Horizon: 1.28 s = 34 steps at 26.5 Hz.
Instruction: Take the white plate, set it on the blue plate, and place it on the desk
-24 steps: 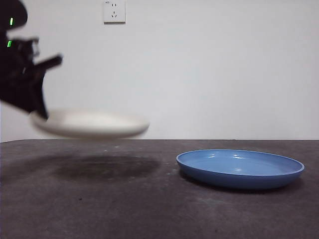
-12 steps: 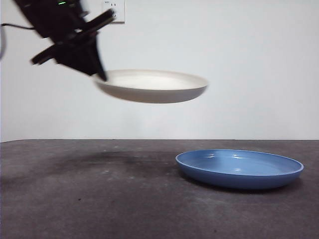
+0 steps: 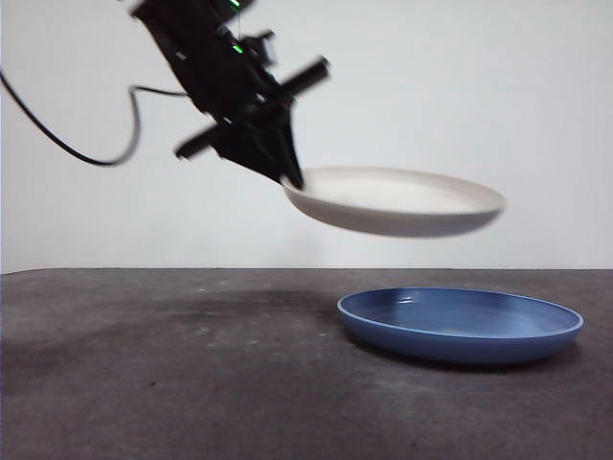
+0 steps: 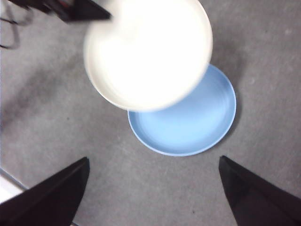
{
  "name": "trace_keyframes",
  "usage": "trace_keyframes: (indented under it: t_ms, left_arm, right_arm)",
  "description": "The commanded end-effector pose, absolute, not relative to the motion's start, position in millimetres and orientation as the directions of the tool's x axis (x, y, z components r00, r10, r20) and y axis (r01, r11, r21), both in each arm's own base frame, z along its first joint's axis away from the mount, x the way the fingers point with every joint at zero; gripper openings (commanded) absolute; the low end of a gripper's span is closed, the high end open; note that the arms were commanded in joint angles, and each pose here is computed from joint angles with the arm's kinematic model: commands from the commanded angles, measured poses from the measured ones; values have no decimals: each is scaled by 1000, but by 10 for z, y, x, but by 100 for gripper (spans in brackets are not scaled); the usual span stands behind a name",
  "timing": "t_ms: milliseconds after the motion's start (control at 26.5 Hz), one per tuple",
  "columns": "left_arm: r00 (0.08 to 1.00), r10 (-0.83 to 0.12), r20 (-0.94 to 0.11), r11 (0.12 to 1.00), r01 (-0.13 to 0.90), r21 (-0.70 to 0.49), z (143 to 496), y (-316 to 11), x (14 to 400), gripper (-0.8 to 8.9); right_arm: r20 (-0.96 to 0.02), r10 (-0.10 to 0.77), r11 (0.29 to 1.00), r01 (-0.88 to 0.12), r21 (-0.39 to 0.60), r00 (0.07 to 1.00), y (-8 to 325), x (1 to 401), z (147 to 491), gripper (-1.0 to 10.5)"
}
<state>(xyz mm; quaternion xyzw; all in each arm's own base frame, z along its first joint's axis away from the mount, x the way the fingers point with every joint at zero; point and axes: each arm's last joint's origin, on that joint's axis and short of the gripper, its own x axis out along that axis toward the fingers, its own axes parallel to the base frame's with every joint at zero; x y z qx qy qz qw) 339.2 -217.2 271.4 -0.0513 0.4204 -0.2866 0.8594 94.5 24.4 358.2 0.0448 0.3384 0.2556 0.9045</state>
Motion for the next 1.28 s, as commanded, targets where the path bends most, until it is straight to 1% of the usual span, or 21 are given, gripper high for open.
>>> trace_keyframes:
  t_ms: [38, 264, 491, 604, 830, 868, 906, 944, 981, 1019, 1170, 1283]
  left_arm:
    - [468, -546, -695, 821, 466, -331, 2630, -2374, 3492, 14]
    - [413, -539, -734, 814, 481, -327, 2327, -2642, 3587, 14]
    - [374, -527, -763, 815, 478, -329, 2081, -2788, 3623, 14]
    - [360, -521, -774, 816, 478, -327, 2007, -2816, 3620, 14]
    - [351, -523, -777, 811, 486, -326, 1993, -2857, 3589, 21]
    - [342, -518, -784, 812, 485, -325, 1987, -2860, 3576, 58]
    - [333, -514, -791, 812, 486, -323, 1980, -2865, 3560, 114]
    - [324, -511, -796, 808, 498, -316, 1975, -2882, 3536, 198]
    - [319, -511, -799, 803, 509, -310, 1972, -2899, 3518, 256]
    - [315, -511, -800, 800, 515, -309, 1971, -2914, 3504, 290]
    - [307, -510, -803, 799, 515, -311, 1991, -2912, 3486, 290]
    - [326, -523, -787, 795, 520, -312, 2149, -2869, 3461, 290]
  right_arm:
    - [-550, 497, 866, -428, 260, 671, 236, 873, 3682, 440]
    - [-530, 496, 867, -428, 255, 688, 224, 789, 3718, 440]
    - [-534, 486, 873, -415, 256, 692, 219, 776, 3714, 440]
    - [-538, 473, 880, -405, 248, 698, 215, 777, 3713, 440]
    - [-538, 473, 880, -406, 248, 698, 215, 777, 3713, 440]
    - [-538, 473, 880, -406, 248, 698, 215, 777, 3713, 440]
    - [-538, 473, 880, -406, 248, 698, 215, 777, 3713, 440]
    - [-538, 473, 880, -405, 248, 698, 215, 778, 3713, 440]
    - [-538, 473, 880, -405, 248, 698, 215, 778, 3713, 440]
    - [-538, 473, 880, -406, 248, 698, 215, 777, 3713, 440]
    - [-538, 473, 880, -405, 248, 698, 215, 777, 3713, 440]
    - [-545, 472, 880, -403, 251, 693, 215, 772, 3706, 440]
